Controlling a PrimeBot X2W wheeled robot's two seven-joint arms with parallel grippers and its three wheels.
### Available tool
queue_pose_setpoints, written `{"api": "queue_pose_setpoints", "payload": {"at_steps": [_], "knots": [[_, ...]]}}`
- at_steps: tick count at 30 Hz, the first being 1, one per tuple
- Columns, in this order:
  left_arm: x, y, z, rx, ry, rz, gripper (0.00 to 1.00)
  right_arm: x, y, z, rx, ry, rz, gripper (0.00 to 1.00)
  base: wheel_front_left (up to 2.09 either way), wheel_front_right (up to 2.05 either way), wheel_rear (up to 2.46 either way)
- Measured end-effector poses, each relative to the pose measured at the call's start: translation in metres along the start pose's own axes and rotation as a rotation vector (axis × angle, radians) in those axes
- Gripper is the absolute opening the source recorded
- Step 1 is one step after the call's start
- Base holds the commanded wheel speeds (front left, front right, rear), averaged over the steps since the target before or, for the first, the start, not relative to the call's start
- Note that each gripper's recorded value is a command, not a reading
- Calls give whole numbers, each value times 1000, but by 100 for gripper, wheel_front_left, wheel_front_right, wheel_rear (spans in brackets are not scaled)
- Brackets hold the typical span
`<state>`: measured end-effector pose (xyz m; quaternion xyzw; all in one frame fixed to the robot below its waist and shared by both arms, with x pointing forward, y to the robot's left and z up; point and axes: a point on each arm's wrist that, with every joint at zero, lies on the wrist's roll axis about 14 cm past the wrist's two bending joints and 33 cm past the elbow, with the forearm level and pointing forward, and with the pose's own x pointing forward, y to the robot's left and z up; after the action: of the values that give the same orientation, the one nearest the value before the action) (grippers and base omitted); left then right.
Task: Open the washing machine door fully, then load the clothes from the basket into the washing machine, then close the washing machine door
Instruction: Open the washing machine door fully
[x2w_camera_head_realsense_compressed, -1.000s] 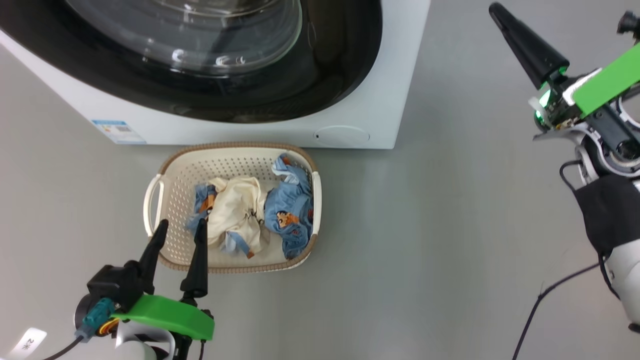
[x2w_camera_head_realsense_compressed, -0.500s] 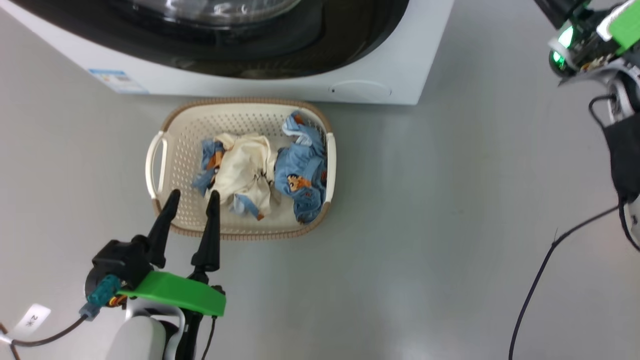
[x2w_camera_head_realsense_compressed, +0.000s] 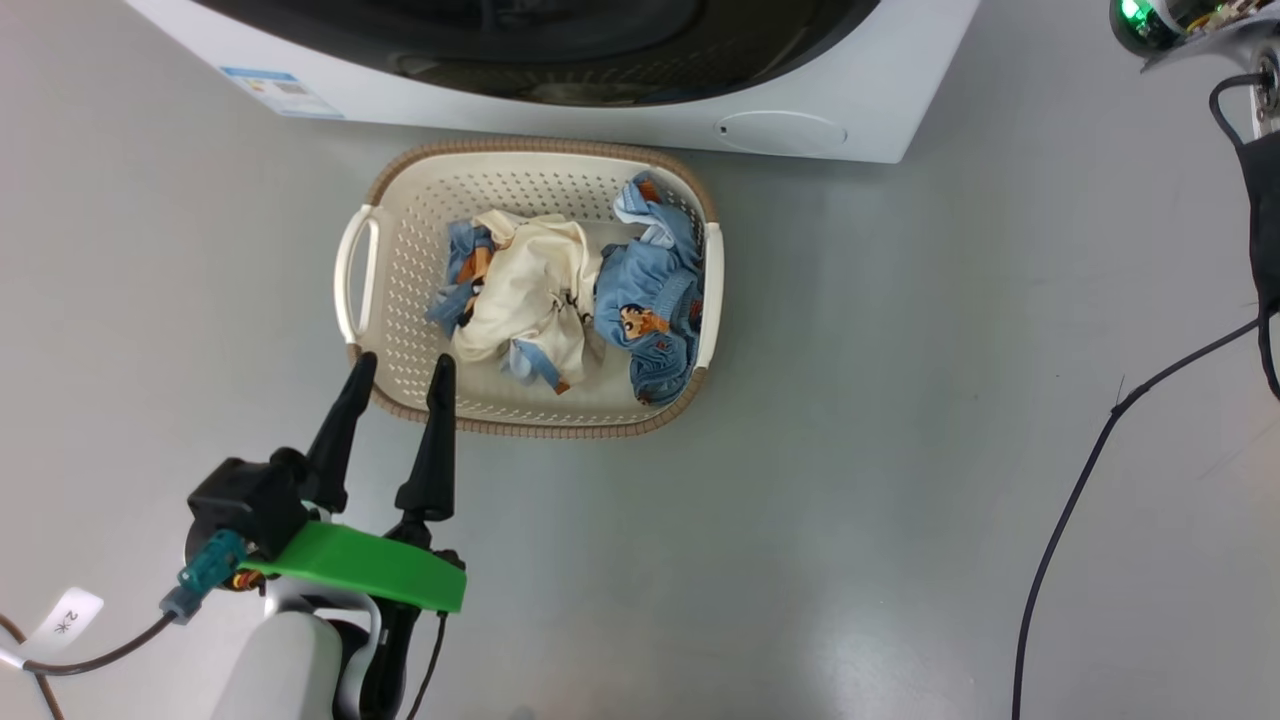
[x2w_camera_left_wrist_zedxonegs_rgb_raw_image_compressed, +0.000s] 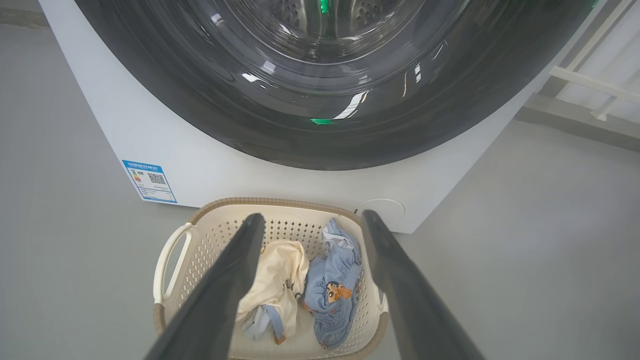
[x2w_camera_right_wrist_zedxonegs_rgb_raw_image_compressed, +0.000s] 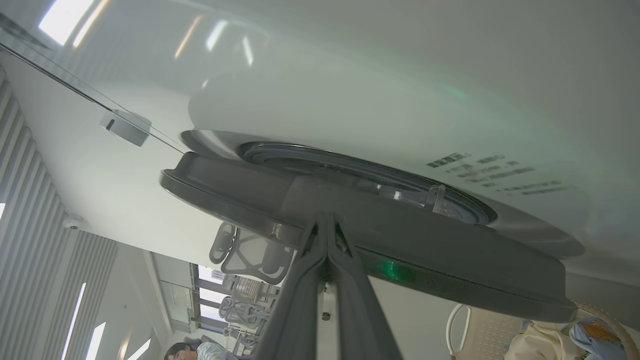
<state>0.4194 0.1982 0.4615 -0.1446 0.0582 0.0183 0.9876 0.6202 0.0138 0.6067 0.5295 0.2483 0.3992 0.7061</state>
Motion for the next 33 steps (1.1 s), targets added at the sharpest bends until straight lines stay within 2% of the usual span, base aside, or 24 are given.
{"api": "queue_pose_setpoints", "payload": {"at_steps": [33], "knots": [[-1, 2, -3, -18, 11, 9, 100, 41, -3, 2, -62, 2, 4, 0, 0, 0, 0]]}}
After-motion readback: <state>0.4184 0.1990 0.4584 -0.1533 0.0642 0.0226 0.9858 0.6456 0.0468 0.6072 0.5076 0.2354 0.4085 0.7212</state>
